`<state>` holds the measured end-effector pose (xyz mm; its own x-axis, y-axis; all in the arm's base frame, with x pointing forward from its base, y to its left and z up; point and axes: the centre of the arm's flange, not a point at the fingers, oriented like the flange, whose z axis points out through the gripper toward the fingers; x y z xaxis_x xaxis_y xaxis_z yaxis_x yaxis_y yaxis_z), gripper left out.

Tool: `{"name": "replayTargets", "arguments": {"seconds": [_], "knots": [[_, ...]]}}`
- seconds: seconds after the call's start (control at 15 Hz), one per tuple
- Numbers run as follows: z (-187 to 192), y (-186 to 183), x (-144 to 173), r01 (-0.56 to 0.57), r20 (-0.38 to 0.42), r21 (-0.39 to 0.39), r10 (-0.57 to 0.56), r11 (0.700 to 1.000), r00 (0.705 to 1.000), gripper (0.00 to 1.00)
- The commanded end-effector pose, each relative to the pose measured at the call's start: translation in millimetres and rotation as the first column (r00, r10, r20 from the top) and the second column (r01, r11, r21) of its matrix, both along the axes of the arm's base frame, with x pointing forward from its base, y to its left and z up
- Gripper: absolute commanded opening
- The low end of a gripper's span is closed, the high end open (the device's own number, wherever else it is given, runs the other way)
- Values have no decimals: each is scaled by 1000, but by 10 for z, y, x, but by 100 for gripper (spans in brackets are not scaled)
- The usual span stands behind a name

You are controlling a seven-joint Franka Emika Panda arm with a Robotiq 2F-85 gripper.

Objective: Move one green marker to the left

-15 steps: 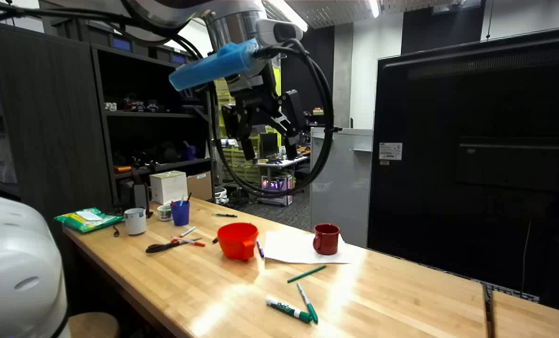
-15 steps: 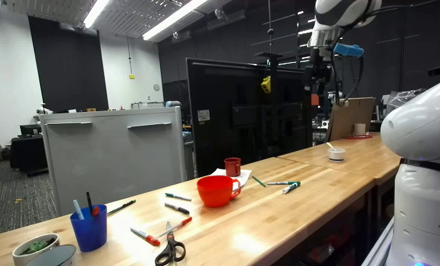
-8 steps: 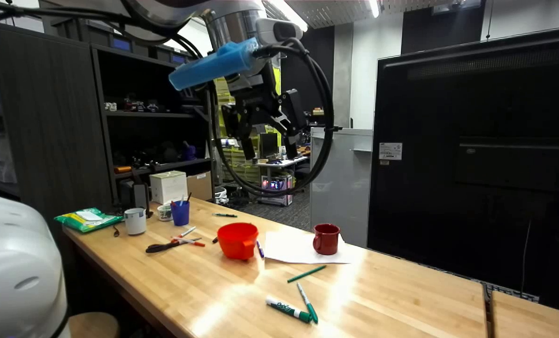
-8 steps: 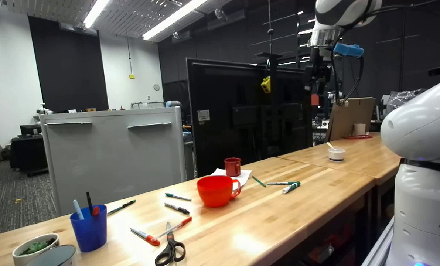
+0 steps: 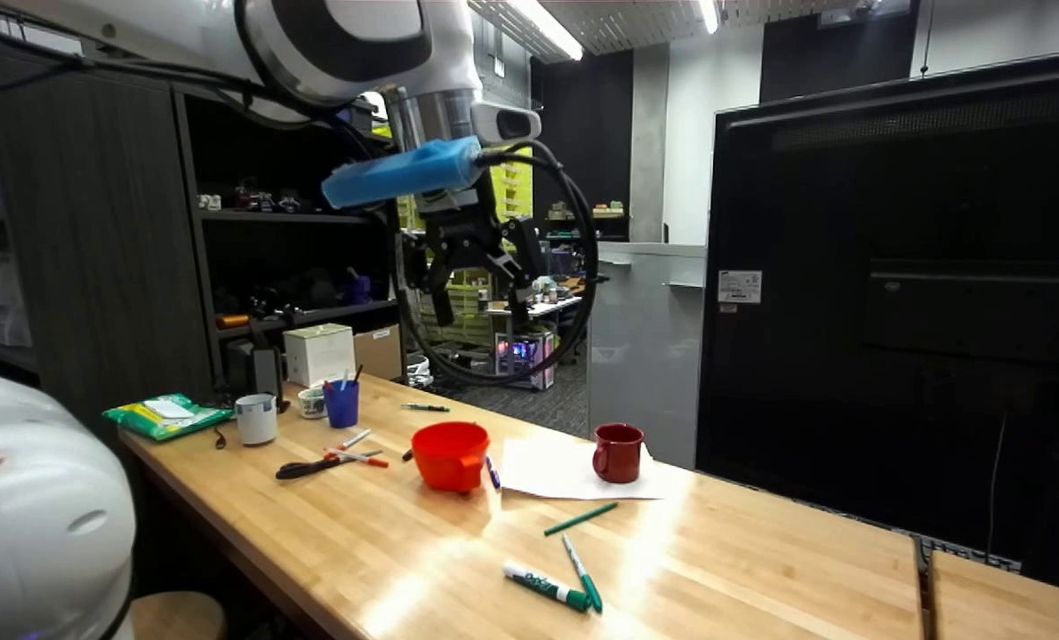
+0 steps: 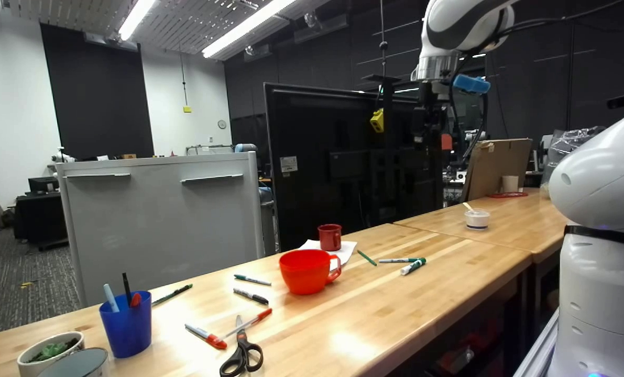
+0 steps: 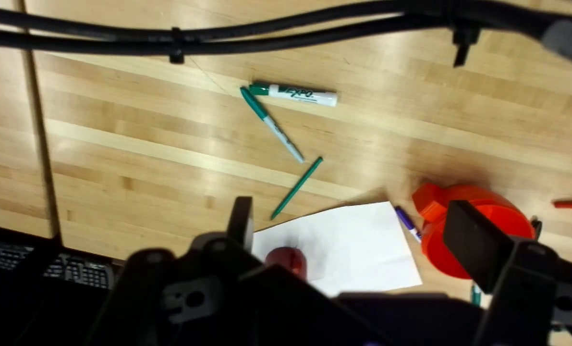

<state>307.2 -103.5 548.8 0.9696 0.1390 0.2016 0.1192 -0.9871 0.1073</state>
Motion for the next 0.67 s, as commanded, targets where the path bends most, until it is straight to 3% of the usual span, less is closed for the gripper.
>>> {"name": "replayTargets", "arguments": {"seconds": [0.0,0.13,0.4,0.6], "knots": [[-322,522,385,-149,-49,6,149,989,988,100],[-512,722,484,-151,-89,7,151,988,985,100],[-970,771,566,-139,-157,-19,135,990,978,100],[-1251,773,600,-232,-148,-53,222,971,964,100]]}}
